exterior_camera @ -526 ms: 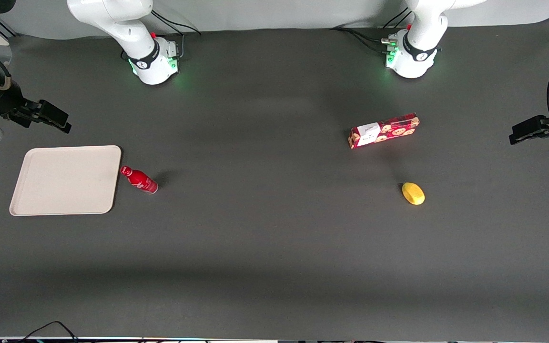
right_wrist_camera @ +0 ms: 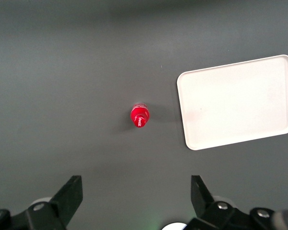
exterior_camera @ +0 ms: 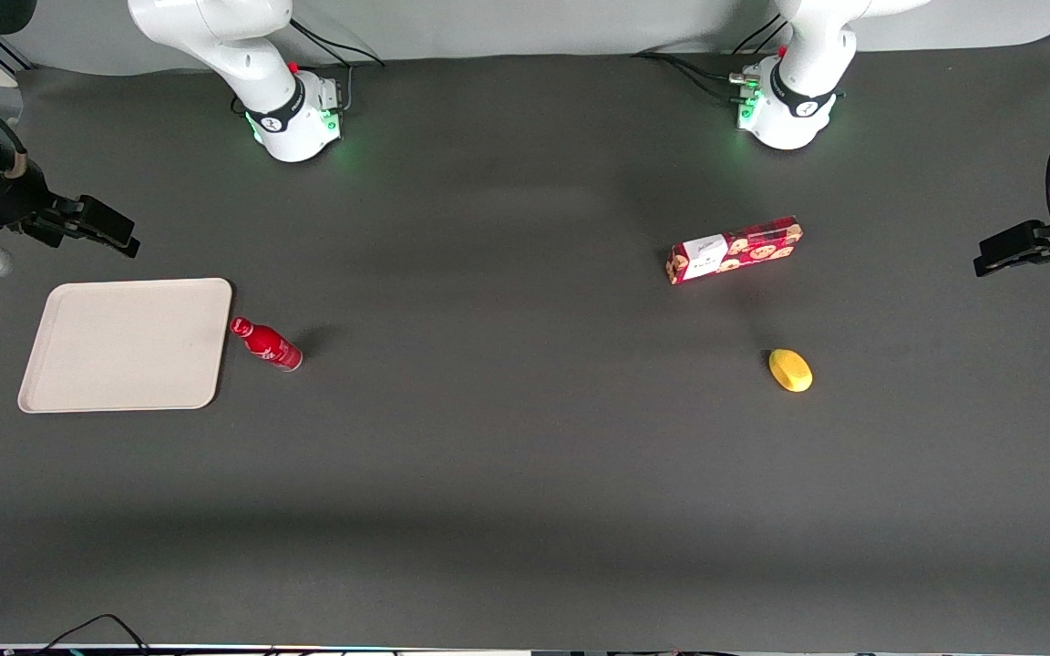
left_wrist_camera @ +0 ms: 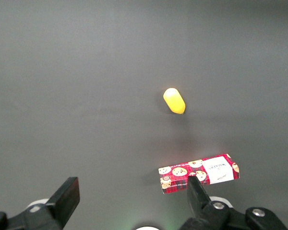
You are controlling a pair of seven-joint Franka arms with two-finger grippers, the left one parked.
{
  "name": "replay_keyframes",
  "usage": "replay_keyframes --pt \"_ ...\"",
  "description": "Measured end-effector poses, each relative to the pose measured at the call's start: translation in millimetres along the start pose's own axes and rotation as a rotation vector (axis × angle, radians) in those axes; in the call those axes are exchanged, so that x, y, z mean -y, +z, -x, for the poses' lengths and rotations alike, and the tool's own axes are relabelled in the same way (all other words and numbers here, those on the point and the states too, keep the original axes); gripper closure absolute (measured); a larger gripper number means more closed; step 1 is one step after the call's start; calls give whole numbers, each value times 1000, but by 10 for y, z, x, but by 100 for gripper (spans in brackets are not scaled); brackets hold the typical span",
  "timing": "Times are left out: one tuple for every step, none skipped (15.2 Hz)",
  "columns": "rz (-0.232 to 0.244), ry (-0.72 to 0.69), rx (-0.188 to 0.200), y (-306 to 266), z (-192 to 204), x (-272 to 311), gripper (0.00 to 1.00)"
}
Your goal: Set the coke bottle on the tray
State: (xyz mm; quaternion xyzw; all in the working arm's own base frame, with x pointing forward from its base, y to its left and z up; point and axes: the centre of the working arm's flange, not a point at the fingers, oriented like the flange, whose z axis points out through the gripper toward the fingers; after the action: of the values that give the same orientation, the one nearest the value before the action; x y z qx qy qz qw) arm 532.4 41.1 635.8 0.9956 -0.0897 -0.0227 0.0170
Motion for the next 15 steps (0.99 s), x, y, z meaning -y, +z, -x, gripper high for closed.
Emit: replay_keyframes --pt "1 -1 5 16 -4 5 0" --pt "4 -2 13 56 -15 13 0" --pt "5 -3 28 139 -39 28 0" --pt "1 -3 41 280 -86 50 0" --pt "-4 -2 48 480 -147 70 0" --pt "-6 0 49 704 -207 81 0" --pt "-7 2 48 945 -259 90 0" --pt "-6 3 49 1164 -294 98 0" --pt "-7 3 48 1365 -319 106 0" --pt "-7 4 47 1562 -341 115 0" --pt "-7 3 47 1754 -356 124 0" --pt "-6 3 50 1947 -369 133 0" --pt "-5 3 53 2131 -380 141 0" --pt "-3 3 59 2301 -390 147 0" --pt "0 3 67 2450 -396 149 0"
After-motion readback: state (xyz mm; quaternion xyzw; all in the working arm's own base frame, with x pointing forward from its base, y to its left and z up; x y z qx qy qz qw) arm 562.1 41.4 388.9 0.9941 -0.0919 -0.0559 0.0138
